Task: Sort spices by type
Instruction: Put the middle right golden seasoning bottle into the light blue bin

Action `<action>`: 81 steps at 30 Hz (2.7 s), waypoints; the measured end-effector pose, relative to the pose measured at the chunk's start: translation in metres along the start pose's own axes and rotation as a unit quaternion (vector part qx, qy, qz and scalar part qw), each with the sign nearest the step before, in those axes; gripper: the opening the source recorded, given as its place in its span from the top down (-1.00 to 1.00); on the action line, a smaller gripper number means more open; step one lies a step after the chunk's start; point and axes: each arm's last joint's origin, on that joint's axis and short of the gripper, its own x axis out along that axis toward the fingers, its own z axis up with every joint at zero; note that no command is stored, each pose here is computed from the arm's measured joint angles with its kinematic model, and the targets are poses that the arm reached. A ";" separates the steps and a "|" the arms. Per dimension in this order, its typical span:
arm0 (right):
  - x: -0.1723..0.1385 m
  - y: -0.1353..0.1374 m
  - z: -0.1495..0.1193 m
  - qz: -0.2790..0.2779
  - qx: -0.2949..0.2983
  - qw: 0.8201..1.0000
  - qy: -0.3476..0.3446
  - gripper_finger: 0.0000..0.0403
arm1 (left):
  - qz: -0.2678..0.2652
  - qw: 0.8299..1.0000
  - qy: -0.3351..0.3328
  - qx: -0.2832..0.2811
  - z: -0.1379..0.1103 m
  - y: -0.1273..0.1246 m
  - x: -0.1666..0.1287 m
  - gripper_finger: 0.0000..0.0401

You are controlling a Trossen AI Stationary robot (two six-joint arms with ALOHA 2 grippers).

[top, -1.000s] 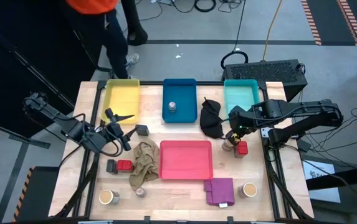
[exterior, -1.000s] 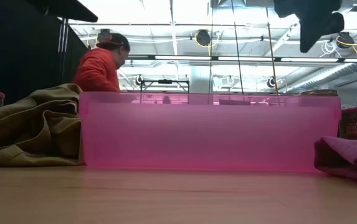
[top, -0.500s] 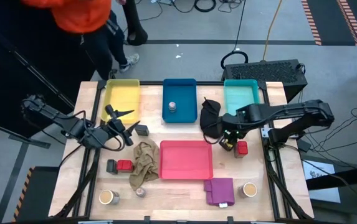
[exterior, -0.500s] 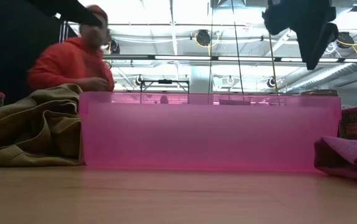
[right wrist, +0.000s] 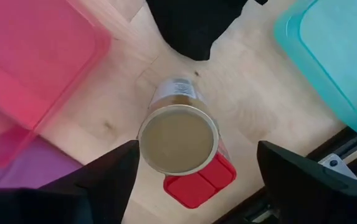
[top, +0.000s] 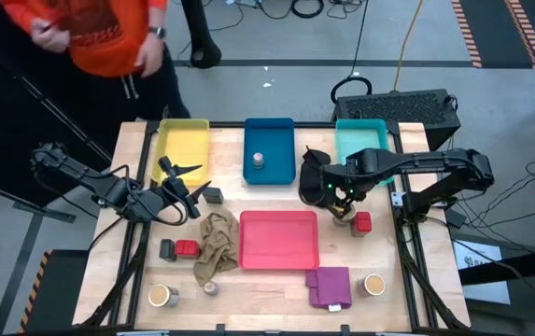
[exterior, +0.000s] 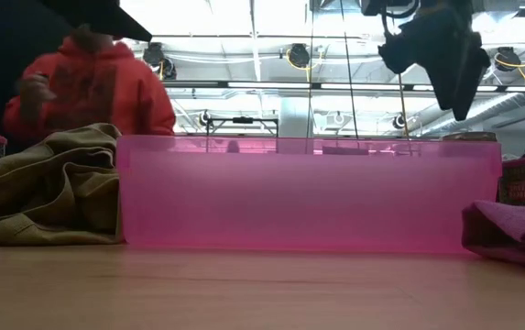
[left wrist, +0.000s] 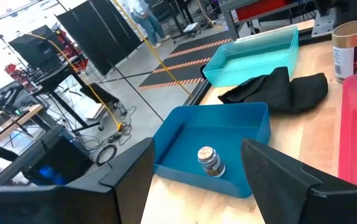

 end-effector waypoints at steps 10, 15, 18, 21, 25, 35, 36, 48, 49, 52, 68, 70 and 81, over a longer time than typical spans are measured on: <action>0.000 0.000 0.002 0.006 0.023 1.000 -0.006 -0.54 | -0.018 1.000 -0.002 -0.003 0.000 -0.001 0.000 -0.22; 0.000 0.000 0.002 0.006 0.033 0.999 -0.006 -0.54 | -0.018 1.000 -0.002 -0.003 0.000 -0.001 0.000 -0.22; 0.006 0.000 0.002 0.004 0.043 0.999 -0.003 -0.54 | -0.018 1.000 -0.002 -0.003 0.000 -0.001 0.000 -0.22; 0.016 -0.001 0.000 0.000 0.047 0.999 0.008 -0.54 | -0.018 1.000 -0.002 -0.003 0.000 -0.001 0.000 -0.22; 0.026 0.000 0.001 0.013 0.046 0.999 0.011 -0.56 | -0.018 1.000 -0.002 -0.003 0.000 -0.001 0.000 -0.22; 0.041 0.000 0.000 0.024 0.054 0.998 0.015 -0.57 | -0.018 1.000 -0.002 -0.003 0.000 -0.001 0.000 -0.22; 0.043 -0.001 0.000 0.022 0.055 0.998 0.017 -0.57 | -0.018 1.000 -0.002 -0.003 0.000 -0.001 0.000 -0.22; 0.060 -0.004 -0.003 0.017 0.074 0.997 0.021 -0.43 | -0.018 1.000 -0.002 -0.001 0.000 -0.001 0.000 -0.22; 0.060 -0.004 -0.003 0.018 0.074 0.997 0.022 -0.39 | -0.018 1.000 -0.002 0.000 0.000 -0.001 0.000 -0.22; 0.060 -0.003 -0.003 0.027 0.079 0.996 0.025 -0.24 | -0.018 1.000 -0.002 0.001 0.000 -0.001 0.000 -0.22; -0.022 0.016 0.015 0.118 0.042 0.991 -0.056 -0.22 | 0.040 0.994 -0.054 -0.091 0.034 0.018 -0.008 -0.22; -0.038 0.014 0.018 0.129 0.042 0.988 -0.069 -0.22 | 0.043 0.994 -0.063 -0.085 0.038 0.020 -0.009 -0.22; -0.079 -0.031 0.057 0.068 0.072 0.993 -0.062 -0.22 | 0.151 0.983 -0.065 -0.080 0.051 0.038 -0.015 -0.22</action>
